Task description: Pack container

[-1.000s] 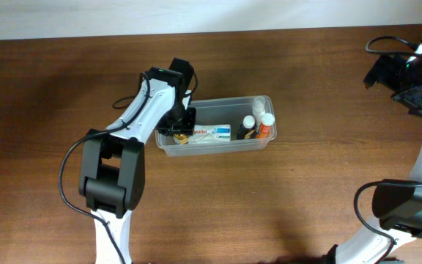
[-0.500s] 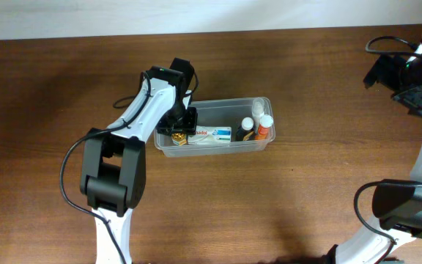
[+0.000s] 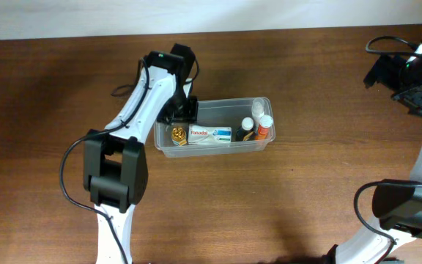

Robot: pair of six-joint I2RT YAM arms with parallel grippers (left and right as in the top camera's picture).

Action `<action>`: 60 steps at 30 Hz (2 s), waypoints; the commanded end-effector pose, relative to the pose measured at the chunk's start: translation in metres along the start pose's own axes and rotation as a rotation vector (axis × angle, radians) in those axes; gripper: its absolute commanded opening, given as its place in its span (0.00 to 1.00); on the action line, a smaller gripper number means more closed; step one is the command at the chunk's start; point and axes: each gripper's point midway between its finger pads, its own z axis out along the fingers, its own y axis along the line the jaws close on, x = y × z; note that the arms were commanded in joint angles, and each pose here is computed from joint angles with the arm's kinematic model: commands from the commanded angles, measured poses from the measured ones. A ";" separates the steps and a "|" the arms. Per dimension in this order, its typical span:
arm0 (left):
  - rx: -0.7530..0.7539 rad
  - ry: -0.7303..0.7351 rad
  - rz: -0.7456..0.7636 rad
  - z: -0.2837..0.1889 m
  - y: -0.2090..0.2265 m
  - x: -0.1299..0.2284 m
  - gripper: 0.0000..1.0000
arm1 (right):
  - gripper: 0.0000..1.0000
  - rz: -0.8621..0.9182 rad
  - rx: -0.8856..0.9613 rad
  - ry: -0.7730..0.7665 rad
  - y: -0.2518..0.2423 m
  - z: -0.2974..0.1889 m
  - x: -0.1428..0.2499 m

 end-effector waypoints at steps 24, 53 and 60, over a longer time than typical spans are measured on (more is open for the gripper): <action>-0.044 -0.521 0.005 -0.267 0.023 0.050 0.99 | 0.98 0.010 0.008 -0.005 -0.002 0.000 -0.001; 0.058 -0.999 0.058 -0.404 0.052 0.231 0.99 | 0.98 0.010 0.008 -0.005 -0.002 0.000 -0.001; 0.036 -1.078 0.048 -0.381 0.056 0.215 0.99 | 0.98 0.010 0.007 -0.005 -0.002 0.000 -0.001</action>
